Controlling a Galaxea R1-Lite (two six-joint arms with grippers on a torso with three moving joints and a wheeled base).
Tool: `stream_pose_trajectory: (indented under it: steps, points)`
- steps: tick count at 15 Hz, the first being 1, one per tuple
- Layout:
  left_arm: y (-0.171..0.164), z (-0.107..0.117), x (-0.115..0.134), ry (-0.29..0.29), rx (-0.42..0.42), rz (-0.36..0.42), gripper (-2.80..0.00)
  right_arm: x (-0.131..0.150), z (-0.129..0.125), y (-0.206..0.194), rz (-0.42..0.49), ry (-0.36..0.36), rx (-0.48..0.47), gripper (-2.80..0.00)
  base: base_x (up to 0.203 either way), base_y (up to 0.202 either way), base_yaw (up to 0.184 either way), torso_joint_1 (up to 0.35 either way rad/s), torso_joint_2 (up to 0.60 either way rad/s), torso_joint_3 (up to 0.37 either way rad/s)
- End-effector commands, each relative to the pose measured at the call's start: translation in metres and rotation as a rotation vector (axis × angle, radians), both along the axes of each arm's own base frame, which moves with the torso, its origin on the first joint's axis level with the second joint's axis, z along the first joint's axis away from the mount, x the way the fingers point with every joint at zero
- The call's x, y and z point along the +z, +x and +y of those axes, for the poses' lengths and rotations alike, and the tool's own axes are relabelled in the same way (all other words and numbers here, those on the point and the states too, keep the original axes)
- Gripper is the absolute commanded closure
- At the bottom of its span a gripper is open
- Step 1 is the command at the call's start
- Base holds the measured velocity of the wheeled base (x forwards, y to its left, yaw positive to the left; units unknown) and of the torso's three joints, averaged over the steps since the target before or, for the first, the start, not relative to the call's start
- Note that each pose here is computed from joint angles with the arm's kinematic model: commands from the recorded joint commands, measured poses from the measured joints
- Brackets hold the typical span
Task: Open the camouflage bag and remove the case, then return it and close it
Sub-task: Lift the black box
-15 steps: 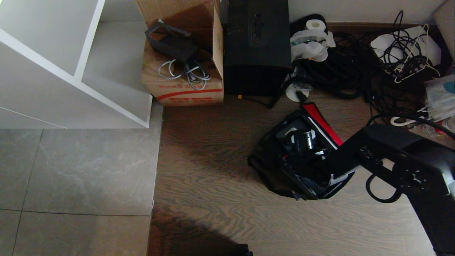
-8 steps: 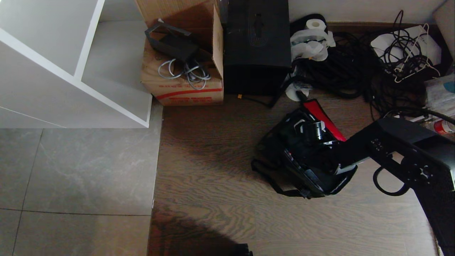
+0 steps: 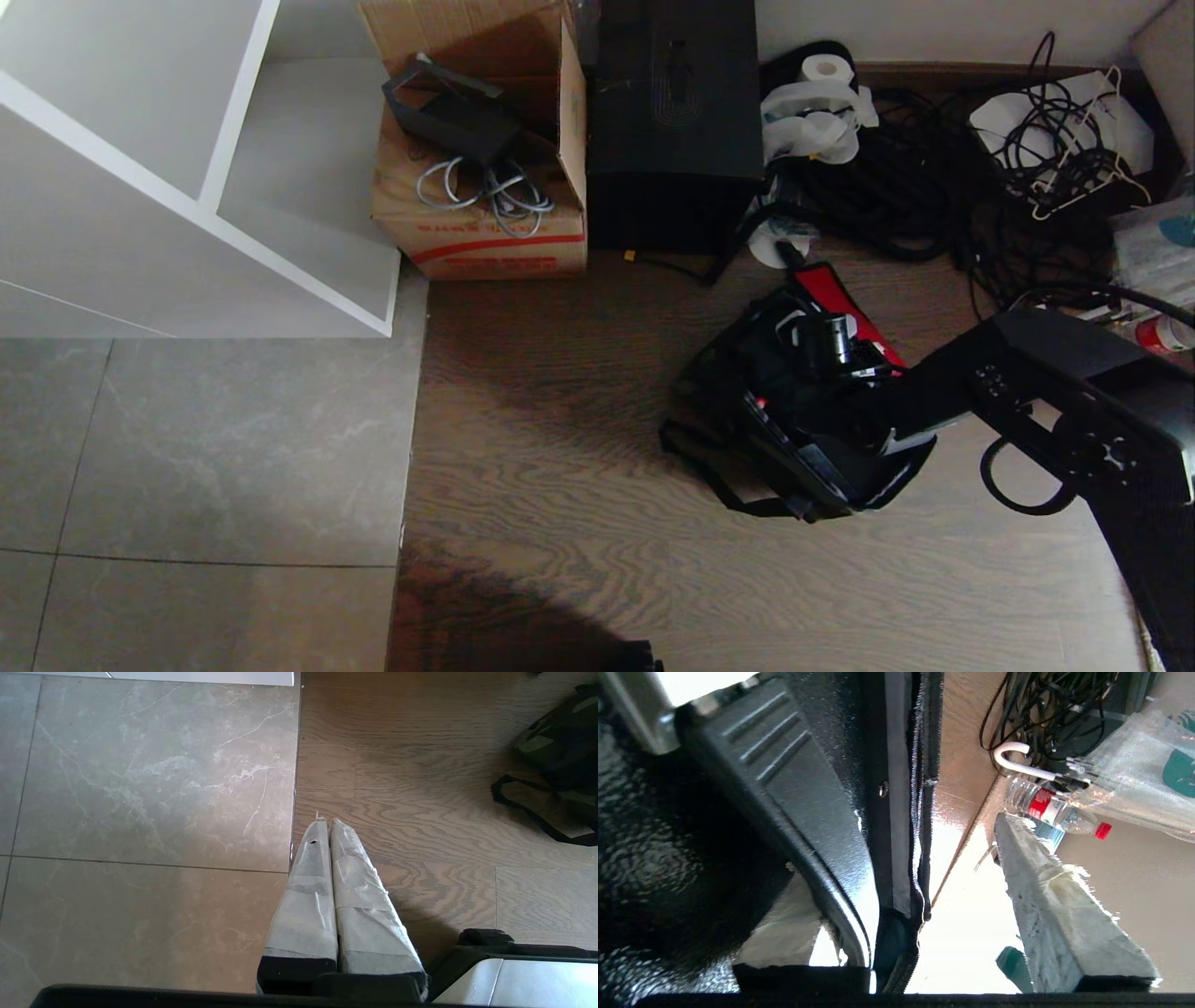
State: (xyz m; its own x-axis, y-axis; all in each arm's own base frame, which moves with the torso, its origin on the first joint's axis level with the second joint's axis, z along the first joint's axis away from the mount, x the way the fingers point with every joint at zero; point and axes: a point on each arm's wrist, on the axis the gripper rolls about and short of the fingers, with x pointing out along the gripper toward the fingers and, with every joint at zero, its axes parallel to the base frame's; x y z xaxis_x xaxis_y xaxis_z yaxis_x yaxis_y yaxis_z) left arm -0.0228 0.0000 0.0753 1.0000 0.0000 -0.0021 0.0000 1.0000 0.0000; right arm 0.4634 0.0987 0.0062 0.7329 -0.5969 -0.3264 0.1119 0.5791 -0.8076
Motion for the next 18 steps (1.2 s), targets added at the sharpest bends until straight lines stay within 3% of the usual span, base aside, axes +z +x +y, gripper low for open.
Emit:
stream_pose_trajectory:
  steps: [1,13,14,18]
  points:
    - [0.0,0.0,0.0,0.0,0.0,0.0,0.0,0.005,-0.001,0.006,-0.048,0.012,-0.007,-2.8,0.0,0.0,0.0,0.0,0.0,0.0]
    - [0.0,0.0,0.0,0.0,0.0,0.001,0.0,0.008,-0.023,0.015,0.009,-0.074,-0.027,-2.8,0.0,0.0,0.0,0.0,0.0,0.0]
    - [0.0,0.0,0.0,0.0,0.0,0.001,0.0,0.008,-0.022,0.013,0.014,-0.075,-0.026,0.0,0.0,0.0,0.0,0.0,0.0,0.0]
    - [0.0,0.0,0.0,0.0,0.0,0.001,0.0,0.006,-0.014,0.004,0.02,-0.066,-0.009,0.0,0.0,0.0,0.0,0.0,0.0,0.0]
